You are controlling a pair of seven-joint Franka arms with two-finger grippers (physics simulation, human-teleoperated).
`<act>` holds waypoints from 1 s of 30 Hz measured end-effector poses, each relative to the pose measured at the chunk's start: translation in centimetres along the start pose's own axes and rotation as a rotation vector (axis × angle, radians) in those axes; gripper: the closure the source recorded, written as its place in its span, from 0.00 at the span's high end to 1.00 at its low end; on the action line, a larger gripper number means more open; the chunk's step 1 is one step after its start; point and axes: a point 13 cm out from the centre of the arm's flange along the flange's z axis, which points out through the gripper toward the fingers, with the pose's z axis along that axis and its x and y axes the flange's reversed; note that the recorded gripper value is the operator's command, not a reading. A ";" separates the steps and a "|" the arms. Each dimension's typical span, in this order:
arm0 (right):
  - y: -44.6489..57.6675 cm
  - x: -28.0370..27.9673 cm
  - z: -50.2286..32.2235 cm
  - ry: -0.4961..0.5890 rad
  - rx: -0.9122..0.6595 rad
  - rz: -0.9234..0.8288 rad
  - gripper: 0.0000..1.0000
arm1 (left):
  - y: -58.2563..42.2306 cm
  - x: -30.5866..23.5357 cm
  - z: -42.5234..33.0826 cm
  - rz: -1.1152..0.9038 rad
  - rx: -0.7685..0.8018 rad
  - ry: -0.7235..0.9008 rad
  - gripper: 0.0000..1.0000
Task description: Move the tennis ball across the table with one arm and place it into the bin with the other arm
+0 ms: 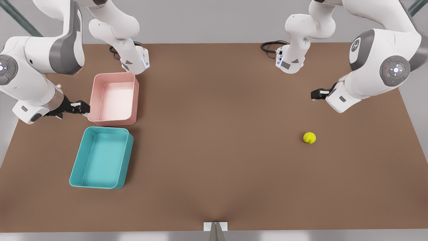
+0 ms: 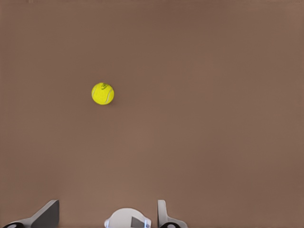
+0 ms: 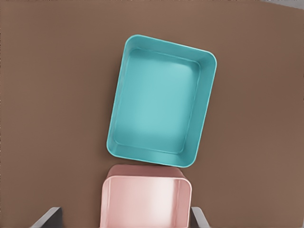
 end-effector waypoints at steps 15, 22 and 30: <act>2.3 1.1 3.2 0.104 0.015 -0.009 1.00 | 14.2 -11.3 26.5 0.488 -0.024 0.018 0.21; 2.4 1.7 4.1 0.133 0.008 0.001 1.00 | 18.6 -14.4 32.9 0.950 -0.099 -0.063 0.21; 1.7 1.8 5.0 0.148 0.019 0.019 1.00 | 19.9 -12.8 37.5 1.291 -0.132 0.055 0.21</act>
